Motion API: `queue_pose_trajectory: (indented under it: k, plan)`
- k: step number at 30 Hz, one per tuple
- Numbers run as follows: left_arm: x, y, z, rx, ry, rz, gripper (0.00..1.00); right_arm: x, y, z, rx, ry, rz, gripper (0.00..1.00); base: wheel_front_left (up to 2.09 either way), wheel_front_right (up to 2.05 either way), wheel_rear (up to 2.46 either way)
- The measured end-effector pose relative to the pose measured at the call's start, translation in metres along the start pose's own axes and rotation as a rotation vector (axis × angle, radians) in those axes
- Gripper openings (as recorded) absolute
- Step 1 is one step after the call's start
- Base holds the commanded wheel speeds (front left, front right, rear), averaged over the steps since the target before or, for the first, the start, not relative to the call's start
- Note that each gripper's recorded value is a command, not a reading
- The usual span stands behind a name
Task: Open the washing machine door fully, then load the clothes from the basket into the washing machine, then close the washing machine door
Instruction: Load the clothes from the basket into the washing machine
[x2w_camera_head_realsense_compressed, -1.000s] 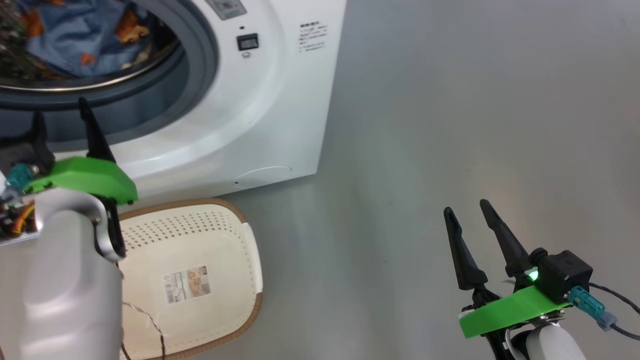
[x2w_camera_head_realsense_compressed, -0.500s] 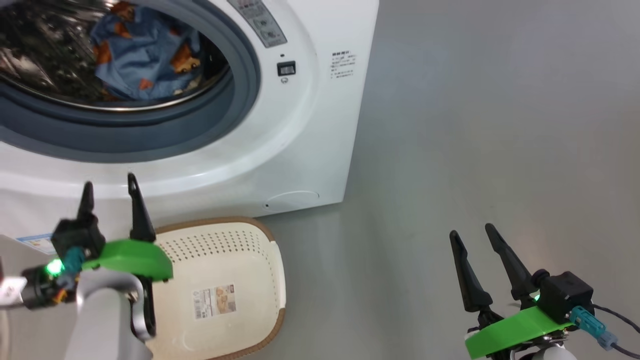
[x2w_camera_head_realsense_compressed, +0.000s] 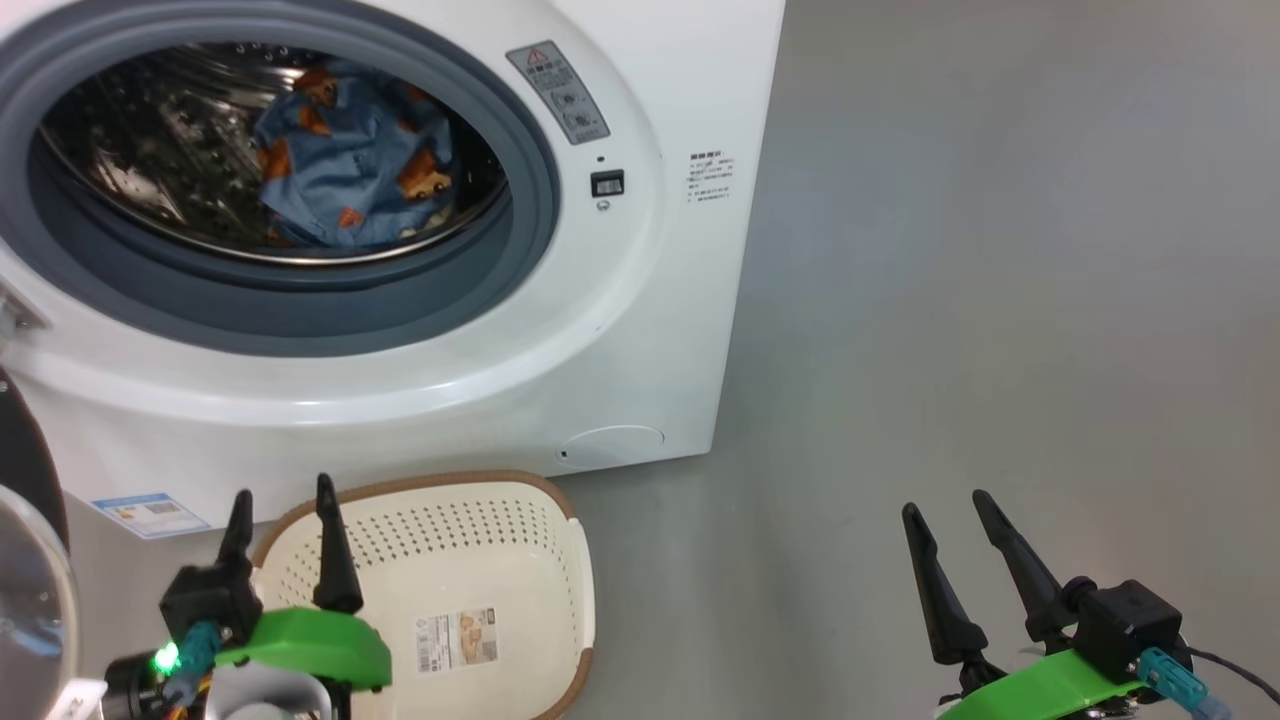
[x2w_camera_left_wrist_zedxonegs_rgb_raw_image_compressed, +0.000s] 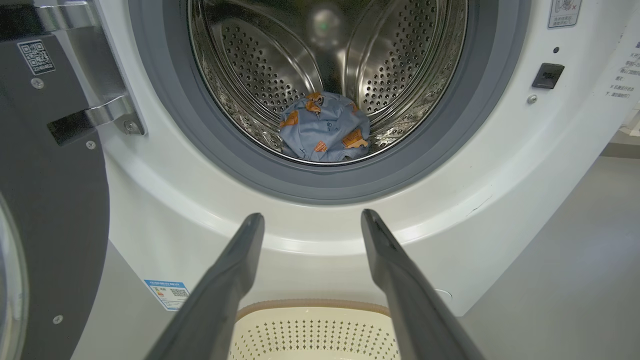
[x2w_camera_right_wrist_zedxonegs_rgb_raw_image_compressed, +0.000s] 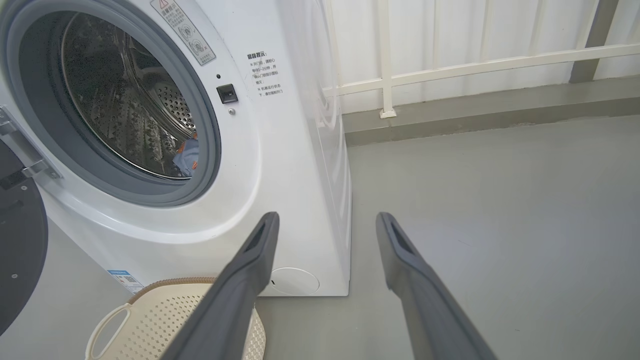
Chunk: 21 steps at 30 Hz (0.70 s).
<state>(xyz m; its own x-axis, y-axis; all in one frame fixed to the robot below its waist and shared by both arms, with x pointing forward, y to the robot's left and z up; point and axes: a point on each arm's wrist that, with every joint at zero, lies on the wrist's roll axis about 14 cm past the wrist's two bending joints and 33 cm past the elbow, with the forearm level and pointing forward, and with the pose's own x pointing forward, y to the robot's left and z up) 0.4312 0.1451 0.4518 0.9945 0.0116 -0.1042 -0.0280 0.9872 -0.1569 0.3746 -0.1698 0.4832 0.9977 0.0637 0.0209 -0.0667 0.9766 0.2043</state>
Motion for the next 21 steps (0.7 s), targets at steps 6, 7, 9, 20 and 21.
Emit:
queue_pose_trajectory:
  k: [6, 7, 9, 20, 21]
  plan:
    - [-0.023, 0.009, -0.003, 0.003, 0.003, 0.017, 1.00, -0.005, 0.006, 0.004, -0.007, -0.010, 0.017, 1.00, 0.00, 0.00, 0.00]
    - [-0.027, 0.012, -0.004, 0.004, 0.006, 0.024, 1.00, -0.005, 0.007, 0.005, -0.008, -0.014, 0.022, 1.00, 0.00, 0.00, 0.00]
    - [-0.034, 0.016, -0.004, 0.001, 0.007, 0.036, 1.00, -0.005, 0.010, 0.008, -0.014, -0.024, 0.032, 1.00, 0.00, 0.00, 0.00]
    - [-0.074, 0.038, -0.008, -0.017, 0.008, 0.100, 1.00, -0.014, 0.023, 0.012, -0.041, -0.032, 0.077, 1.00, 0.00, 0.00, 0.00]
    - [-0.077, 0.039, -0.008, -0.019, 0.008, 0.104, 1.00, -0.014, 0.024, 0.013, -0.043, -0.035, 0.081, 1.00, 0.00, 0.00, 0.00]
